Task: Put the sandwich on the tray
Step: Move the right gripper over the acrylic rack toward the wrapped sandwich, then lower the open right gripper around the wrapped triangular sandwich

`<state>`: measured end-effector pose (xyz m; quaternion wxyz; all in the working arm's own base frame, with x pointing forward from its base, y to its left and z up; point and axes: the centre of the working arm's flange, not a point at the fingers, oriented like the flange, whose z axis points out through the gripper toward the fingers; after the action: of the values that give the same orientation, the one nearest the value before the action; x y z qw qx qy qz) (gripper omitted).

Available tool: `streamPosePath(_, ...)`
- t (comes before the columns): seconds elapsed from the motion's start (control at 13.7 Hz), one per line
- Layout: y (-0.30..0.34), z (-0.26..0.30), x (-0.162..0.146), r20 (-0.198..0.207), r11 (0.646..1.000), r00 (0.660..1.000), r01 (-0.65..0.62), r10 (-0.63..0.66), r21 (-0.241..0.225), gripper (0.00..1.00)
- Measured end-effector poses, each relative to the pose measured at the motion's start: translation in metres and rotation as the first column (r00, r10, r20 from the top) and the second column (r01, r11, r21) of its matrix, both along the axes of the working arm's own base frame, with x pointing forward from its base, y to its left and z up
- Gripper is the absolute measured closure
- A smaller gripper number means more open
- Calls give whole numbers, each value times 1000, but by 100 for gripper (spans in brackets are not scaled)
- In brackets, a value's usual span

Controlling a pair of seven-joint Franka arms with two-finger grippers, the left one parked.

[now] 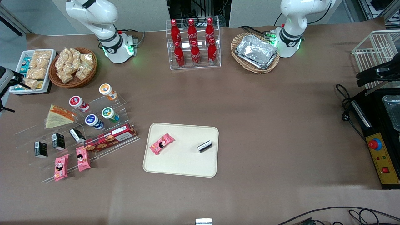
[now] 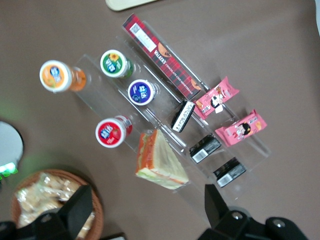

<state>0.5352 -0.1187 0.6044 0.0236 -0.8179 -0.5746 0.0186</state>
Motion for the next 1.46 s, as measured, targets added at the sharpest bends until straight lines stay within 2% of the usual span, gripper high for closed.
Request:
streamPosePath(0.15,-5,-8,0,2,997,997,-81,81,5,0)
streamPosePath(0.37,-6,-29,-1,39,986,985,-167,167,-5,0)
streamPosePath(0.59,-6,-57,-23,62,976,974,-219,220,-17,0)
streamPosePath(1.17,-21,-109,-72,87,970,966,-240,242,-36,0)
streamPosePath(1.46,-31,-139,-84,105,972,967,-229,233,-48,0)
